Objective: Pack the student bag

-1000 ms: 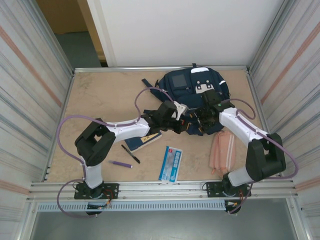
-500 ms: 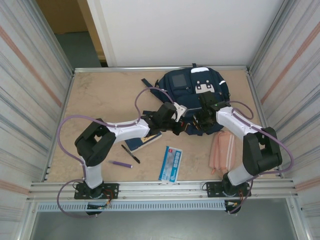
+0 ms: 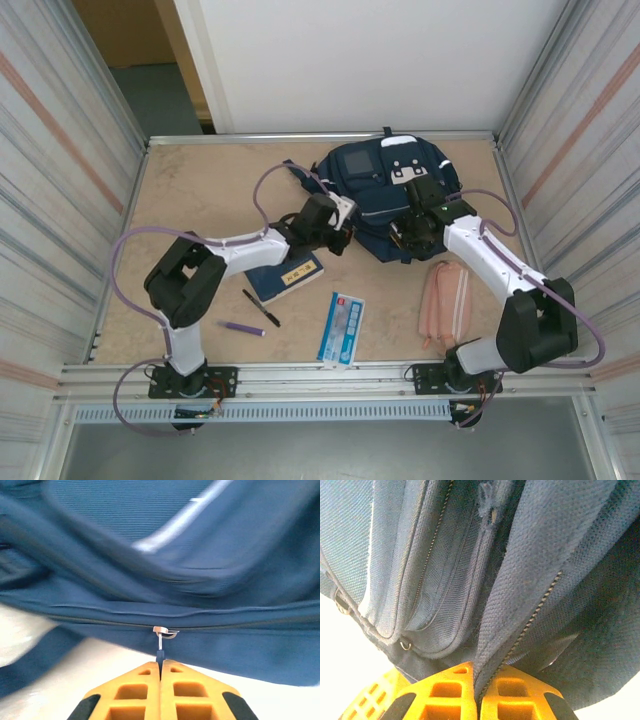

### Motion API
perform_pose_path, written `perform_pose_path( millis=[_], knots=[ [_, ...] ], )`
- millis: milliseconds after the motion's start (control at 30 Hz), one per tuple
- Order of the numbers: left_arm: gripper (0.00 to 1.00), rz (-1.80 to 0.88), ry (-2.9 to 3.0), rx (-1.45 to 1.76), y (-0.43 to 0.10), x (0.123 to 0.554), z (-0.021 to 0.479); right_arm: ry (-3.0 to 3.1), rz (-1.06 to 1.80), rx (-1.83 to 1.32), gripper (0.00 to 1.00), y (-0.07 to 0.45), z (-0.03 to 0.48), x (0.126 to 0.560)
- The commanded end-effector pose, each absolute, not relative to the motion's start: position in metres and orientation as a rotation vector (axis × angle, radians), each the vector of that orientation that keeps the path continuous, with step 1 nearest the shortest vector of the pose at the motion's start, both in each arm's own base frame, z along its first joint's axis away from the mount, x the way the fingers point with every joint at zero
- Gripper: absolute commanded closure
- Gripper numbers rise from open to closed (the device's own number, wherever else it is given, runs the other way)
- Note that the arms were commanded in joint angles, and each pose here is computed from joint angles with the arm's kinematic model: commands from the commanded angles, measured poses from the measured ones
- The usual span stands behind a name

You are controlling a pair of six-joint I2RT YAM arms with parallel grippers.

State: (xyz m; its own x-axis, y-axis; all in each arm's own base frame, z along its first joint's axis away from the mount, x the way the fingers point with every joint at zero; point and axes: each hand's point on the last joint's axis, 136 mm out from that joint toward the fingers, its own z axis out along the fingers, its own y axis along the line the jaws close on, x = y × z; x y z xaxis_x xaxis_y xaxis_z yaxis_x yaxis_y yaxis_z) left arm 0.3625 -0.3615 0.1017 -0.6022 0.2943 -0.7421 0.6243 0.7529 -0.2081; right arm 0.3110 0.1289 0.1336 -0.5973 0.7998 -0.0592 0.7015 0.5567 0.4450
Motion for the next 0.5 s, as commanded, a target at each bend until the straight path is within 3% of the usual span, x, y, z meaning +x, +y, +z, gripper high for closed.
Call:
perform_pose_path(
  millis=[0, 267, 467],
  knots=[
    [1.0, -0.422, 2.323, 0.518, -0.318, 0.404, 0.085, 2.535, 0.585, 1.127, 1.0, 0.131, 0.161, 0.306],
    [1.0, -0.364, 2.391, 0.253, -0.276, 0.469, 0.066, 2.545, 0.651, 1.053, 1.0, 0.146, 0.164, 0.304],
    [1.0, -0.292, 2.454, 0.064, -0.244, 0.486, 0.062, 2.65, 0.73, 0.851, 1.0, 0.179, 0.153, 0.31]
  ],
)
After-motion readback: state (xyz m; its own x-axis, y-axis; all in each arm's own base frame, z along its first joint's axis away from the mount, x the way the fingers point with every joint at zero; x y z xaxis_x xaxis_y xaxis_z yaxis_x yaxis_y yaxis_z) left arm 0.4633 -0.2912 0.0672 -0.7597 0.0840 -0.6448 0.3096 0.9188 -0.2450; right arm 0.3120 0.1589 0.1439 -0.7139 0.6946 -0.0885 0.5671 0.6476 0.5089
